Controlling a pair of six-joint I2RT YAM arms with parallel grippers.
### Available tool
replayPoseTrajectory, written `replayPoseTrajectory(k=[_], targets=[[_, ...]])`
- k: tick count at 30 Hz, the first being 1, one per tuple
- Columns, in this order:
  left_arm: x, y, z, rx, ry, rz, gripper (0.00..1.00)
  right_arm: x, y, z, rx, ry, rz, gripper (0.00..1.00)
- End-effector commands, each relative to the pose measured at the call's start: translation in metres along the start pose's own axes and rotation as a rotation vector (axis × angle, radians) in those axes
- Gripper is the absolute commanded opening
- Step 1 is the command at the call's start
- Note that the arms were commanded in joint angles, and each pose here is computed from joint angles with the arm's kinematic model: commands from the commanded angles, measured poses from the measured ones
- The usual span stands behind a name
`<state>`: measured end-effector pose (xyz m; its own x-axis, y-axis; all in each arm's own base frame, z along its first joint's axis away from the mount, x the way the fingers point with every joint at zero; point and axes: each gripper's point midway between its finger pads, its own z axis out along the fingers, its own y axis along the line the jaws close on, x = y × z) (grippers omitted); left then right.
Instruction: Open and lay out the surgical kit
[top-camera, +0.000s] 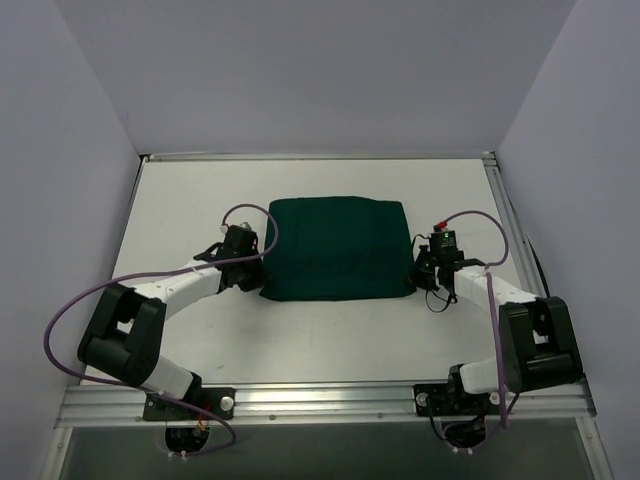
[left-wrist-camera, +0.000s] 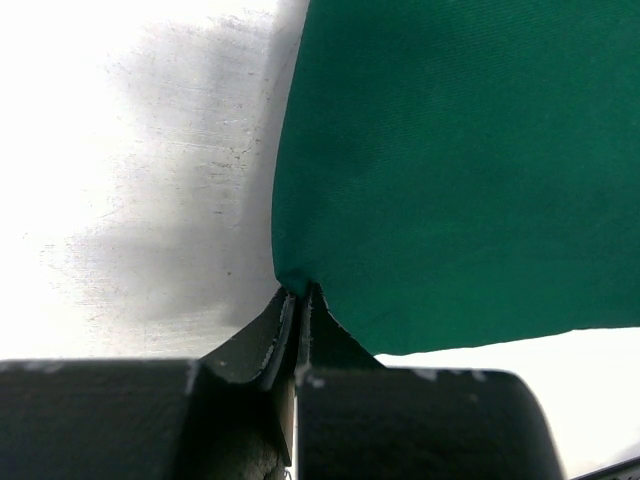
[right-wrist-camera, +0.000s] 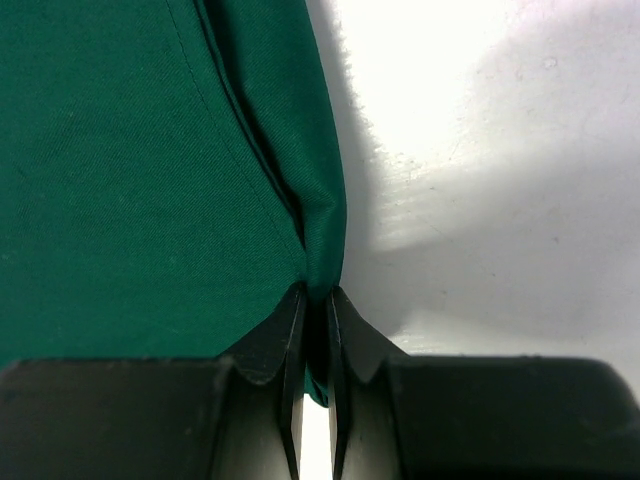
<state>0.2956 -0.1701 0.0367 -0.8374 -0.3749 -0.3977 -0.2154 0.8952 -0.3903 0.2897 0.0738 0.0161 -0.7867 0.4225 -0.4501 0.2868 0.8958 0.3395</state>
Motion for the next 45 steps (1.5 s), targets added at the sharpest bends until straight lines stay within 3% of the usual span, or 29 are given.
replayPoseTrajectory(k=[1, 5, 8, 9, 12, 16, 21, 26, 32, 38, 45], targets=[[0.000, 0.016, 0.002, -0.071, -0.011, 0.007, 0.02, 0.009, -0.018, -0.004, 0.074, 0.001, 0.016, 0.00], [0.002, 0.016, 0.002, -0.068, -0.007, 0.002, 0.02, 0.009, -0.021, -0.005, 0.086, -0.008, 0.017, 0.00], [0.002, 0.019, 0.000, -0.078, -0.017, -0.009, 0.05, 0.005, -0.020, -0.006, 0.085, -0.022, 0.017, 0.07], [0.002, 0.019, -0.003, -0.078, -0.024, -0.013, 0.20, 0.003, -0.018, -0.007, 0.080, -0.026, 0.016, 0.11], [-0.002, 0.020, -0.011, -0.081, -0.047, -0.024, 0.38, -0.002, -0.017, -0.014, 0.084, -0.039, 0.011, 0.25], [-0.016, 0.010, -0.035, -0.073, -0.106, -0.018, 0.62, -0.023, -0.008, -0.032, 0.074, -0.095, -0.008, 0.51], [-0.029, -0.023, -0.077, -0.034, -0.199, 0.042, 0.85, -0.056, 0.012, -0.077, 0.031, -0.211, -0.032, 0.72], [-0.032, -0.088, -0.111, 0.055, -0.285, 0.120, 0.88, -0.104, 0.047, -0.160, -0.088, -0.432, -0.053, 0.79], [-0.011, -0.161, -0.107, 0.109, -0.296, 0.256, 0.88, -0.139, 0.071, -0.264, -0.222, -0.703, -0.084, 0.98], [0.015, -0.227, -0.084, 0.133, -0.282, 0.376, 0.88, -0.135, 0.086, -0.312, -0.334, -0.781, -0.134, 1.00], [0.057, -0.277, -0.042, 0.081, -0.286, 0.517, 0.88, -0.126, 0.091, -0.320, -0.393, -0.784, -0.155, 1.00]])
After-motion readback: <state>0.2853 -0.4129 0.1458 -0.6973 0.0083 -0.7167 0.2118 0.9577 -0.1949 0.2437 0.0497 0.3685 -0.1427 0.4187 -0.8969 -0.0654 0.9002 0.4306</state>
